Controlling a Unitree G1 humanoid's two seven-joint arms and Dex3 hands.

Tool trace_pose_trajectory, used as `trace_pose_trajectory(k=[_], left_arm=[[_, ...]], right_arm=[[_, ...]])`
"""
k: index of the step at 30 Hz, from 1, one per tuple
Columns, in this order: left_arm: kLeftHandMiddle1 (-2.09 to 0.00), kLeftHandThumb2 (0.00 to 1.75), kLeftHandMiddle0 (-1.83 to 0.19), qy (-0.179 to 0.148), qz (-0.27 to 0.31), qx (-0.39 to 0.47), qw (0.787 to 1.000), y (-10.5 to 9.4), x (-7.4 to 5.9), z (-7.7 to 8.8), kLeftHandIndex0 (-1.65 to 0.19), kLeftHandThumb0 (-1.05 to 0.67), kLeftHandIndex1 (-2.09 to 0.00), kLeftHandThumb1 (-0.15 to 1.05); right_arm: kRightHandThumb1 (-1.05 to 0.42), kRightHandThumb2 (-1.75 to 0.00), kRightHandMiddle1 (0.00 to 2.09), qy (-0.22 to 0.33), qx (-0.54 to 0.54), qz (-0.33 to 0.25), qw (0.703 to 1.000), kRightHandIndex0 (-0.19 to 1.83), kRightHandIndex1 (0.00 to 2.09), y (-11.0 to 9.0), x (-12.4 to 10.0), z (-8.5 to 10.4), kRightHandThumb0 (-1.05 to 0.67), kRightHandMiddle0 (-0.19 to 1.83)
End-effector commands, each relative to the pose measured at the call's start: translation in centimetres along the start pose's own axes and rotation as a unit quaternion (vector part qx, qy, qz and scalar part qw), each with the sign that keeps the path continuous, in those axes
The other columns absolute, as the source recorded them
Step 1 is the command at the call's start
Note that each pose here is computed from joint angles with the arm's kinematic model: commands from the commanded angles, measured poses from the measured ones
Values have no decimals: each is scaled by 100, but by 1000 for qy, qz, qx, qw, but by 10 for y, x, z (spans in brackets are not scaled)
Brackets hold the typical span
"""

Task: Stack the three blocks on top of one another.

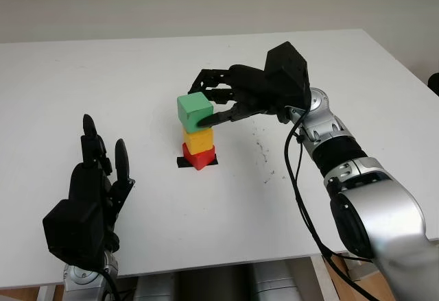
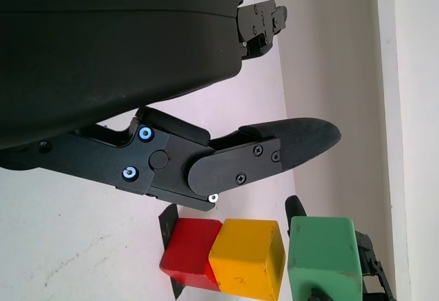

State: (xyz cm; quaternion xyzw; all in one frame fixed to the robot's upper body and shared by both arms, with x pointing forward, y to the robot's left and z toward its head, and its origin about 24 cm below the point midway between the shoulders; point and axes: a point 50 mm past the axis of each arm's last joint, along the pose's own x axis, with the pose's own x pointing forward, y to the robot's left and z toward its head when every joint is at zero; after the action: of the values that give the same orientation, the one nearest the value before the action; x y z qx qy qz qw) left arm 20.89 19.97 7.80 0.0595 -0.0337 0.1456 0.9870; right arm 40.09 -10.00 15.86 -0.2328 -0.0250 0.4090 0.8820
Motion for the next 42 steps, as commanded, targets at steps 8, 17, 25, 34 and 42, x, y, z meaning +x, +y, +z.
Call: trace_pose_trajectory(k=[8, 17, 25, 34, 42], left_arm=[[-6, 64, 17, -12, 3, 2, 1000, 1, -1, 6, 17, -69, -6, 105], [-5, 62, 17, -11, 3, -4, 1000, 1, -1, 6, 18, -71, -5, 105], [-5, 64, 17, -11, 2, 0, 1000, 1, -1, 6, 18, -70, -5, 105], [-5, 64, 17, -10, 2, 0, 1000, 1, -2, 6, 18, -70, -5, 105], [-5, 64, 17, -10, 2, -5, 1000, 2, -3, 6, 18, -70, -5, 105]], right_arm=[[-94, -5, 153, -9, -17, -7, 1000, 28, 6, -2, 3, 8, -44, 36], [-94, -5, 153, -7, -15, -8, 1000, 28, 6, -2, 4, 7, -44, 36], [-95, -5, 153, -4, -20, -9, 1000, 28, 6, -2, 4, 8, -45, 36], [-94, -5, 154, 2, -39, -13, 999, 28, 6, -2, 3, 6, -49, 38], [-93, -5, 142, 9, -31, -9, 999, 23, 4, -2, 3, 5, -51, 32]])
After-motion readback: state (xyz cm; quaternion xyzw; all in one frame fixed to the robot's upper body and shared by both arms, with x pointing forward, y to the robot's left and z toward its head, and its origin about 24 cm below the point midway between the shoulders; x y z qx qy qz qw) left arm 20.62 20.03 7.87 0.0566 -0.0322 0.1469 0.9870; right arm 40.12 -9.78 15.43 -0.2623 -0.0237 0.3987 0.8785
